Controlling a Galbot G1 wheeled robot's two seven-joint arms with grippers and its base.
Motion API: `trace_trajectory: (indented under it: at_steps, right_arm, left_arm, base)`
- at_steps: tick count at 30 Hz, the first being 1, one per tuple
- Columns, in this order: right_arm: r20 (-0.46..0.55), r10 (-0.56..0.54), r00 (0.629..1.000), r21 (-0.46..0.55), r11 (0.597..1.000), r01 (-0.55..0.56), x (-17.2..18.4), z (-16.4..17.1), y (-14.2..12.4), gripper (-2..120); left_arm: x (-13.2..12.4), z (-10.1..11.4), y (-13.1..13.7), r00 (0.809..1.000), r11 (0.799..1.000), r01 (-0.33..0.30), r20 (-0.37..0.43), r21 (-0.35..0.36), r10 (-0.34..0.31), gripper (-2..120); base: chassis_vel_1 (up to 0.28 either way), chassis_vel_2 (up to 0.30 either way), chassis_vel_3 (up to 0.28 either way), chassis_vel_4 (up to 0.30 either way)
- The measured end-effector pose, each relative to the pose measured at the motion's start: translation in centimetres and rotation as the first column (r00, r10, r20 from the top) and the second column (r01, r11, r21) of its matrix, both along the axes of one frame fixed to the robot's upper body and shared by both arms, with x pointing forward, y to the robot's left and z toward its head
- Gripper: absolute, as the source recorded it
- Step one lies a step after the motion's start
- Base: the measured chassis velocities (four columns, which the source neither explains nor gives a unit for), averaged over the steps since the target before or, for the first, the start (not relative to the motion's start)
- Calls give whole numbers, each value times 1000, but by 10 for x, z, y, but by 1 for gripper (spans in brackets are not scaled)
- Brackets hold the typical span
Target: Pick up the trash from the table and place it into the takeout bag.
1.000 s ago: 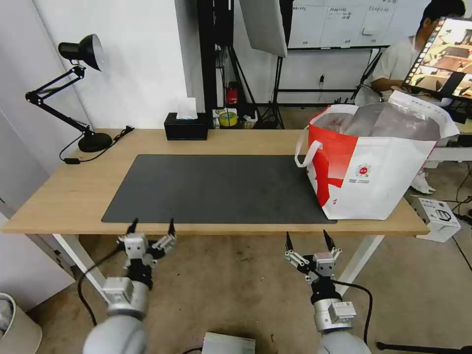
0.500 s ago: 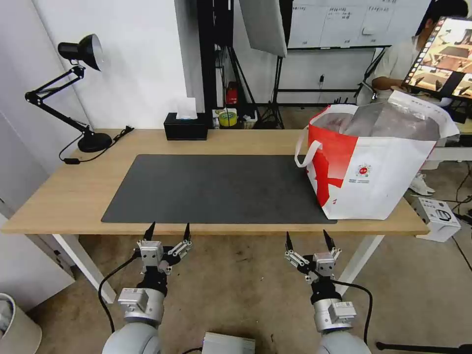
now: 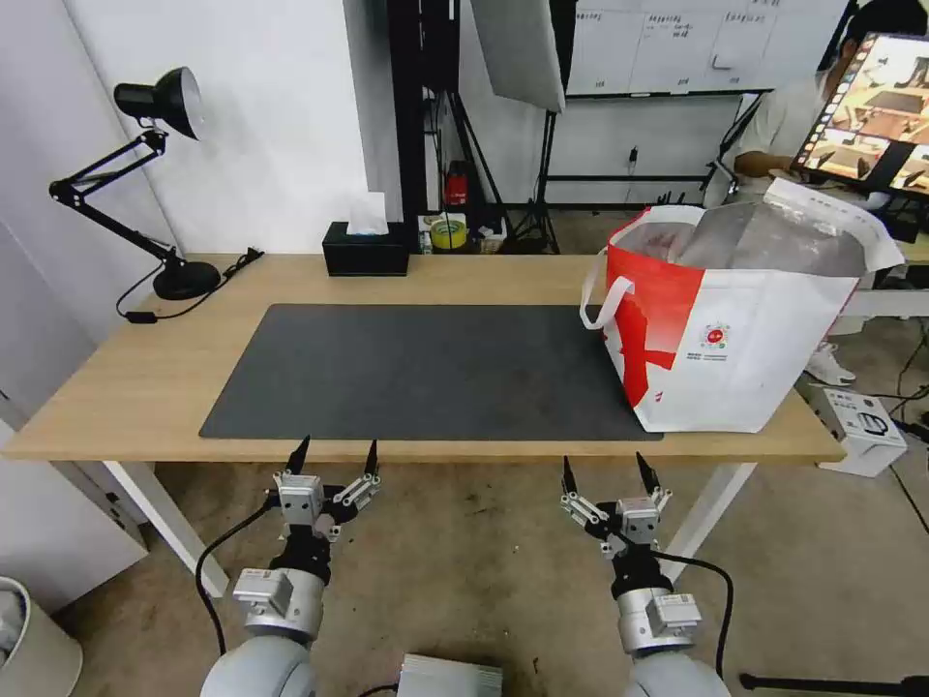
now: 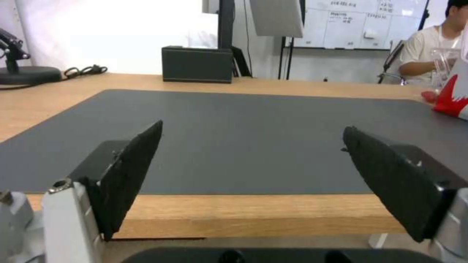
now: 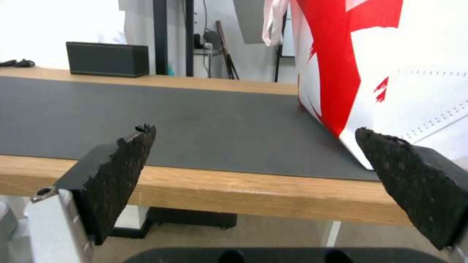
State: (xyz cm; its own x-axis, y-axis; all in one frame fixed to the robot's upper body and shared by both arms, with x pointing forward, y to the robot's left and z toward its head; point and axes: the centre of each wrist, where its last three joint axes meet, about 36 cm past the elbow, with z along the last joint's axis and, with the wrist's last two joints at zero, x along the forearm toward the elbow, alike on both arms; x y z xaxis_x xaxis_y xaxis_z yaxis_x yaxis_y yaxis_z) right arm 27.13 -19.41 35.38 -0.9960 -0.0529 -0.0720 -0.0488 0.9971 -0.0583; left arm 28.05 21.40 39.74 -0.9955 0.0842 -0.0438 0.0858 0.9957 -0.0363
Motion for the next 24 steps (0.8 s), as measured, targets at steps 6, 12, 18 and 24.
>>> trace_trajectory:
  at_steps: [6,12,18,24]
  right_arm:
    - [0,0,1000,0,1000,0,0,0,0,100]
    - [0,0,1000,0,1000,0,0,0,0,100]
    - [0,0,1000,0,1000,0,0,0,0,100]
    - [0,0,1000,0,1000,0,0,0,0,100]
  left_arm:
    - [0,0,0,1000,1000,0,0,0,0,100]
    - [0,0,0,1000,1000,0,0,0,0,100]
    - [0,0,0,1000,1000,0,-1,-1,0,100]
    - [0,0,0,1000,1000,0,-1,-1,0,100]
  base:
    - [0,0,0,0]
    - [0,0,0,0]
    - [0,0,0,0]
    - [0,0,0,0]
